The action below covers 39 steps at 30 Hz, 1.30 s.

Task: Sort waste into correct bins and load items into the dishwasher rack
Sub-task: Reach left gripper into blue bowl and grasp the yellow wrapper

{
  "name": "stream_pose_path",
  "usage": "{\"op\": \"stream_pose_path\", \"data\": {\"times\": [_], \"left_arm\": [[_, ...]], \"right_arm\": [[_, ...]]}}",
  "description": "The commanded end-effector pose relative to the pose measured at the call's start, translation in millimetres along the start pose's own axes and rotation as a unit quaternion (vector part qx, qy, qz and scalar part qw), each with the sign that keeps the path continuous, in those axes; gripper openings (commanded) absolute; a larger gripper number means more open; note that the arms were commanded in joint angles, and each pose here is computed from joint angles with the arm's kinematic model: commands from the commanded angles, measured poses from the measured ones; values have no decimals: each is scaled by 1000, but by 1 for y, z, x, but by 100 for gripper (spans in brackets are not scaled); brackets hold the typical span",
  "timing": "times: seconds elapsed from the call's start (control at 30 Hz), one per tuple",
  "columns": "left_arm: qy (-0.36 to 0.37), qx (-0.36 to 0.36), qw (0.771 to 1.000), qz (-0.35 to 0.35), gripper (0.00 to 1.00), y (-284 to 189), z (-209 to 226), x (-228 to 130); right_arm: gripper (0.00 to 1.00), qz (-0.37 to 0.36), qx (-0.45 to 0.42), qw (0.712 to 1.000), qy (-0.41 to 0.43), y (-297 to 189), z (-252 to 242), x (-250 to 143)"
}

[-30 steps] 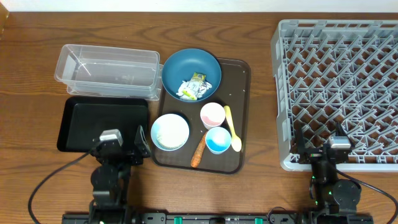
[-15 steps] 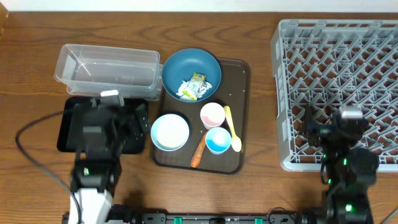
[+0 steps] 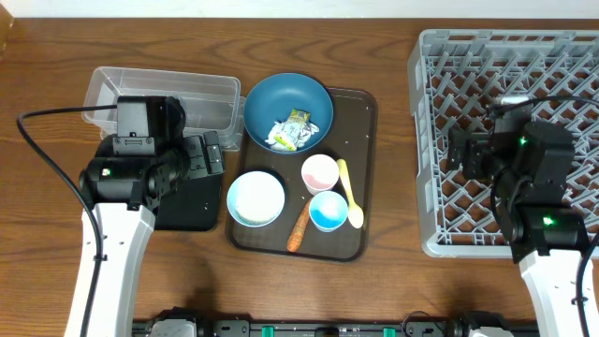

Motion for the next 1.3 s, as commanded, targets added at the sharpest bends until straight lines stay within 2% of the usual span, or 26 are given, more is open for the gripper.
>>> {"op": "stream_pose_path", "data": {"times": [0.0, 0.17, 0.43, 0.73, 1.03, 1.17, 1.27], "left_arm": [[-2, -4, 1000, -12, 97, -3, -1, 7], [-1, -54, 997, -50, 97, -3, -14, 24], [54, -98, 990, -89, 96, 25, -59, 50], [112, -135, 984, -44, 96, 103, -118, 41], [129, -133, 983, 16, 95, 161, -134, 15], [132, -130, 982, 35, 80, 176, -136, 6], [133, -130, 982, 36, 56, 178, -137, 6]], "right_arm": [[99, -6, 15, 1000, 19, -3, 6, 7], [99, -8, 16, 1000, 21, -3, 7, 8], [99, -12, 16, 1000, 20, -2, 7, 10], [99, -12, 16, 1000, 20, -2, 7, 10], [99, -11, 16, 1000, 20, -2, 7, 9], [99, -11, 16, 1000, 20, -2, 7, 9], [99, -11, 16, 1000, 20, -2, 7, 9]]}}
Point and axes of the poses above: each gripper's point midway between its finger pads, its own y axis out along the fingers, its own z axis along the line the jaws close on, x = y × z, the point moved 5 cm from there along -y, back along the fingers, and after that the axes turned 4 degrees about y, right-handed, at the moved point
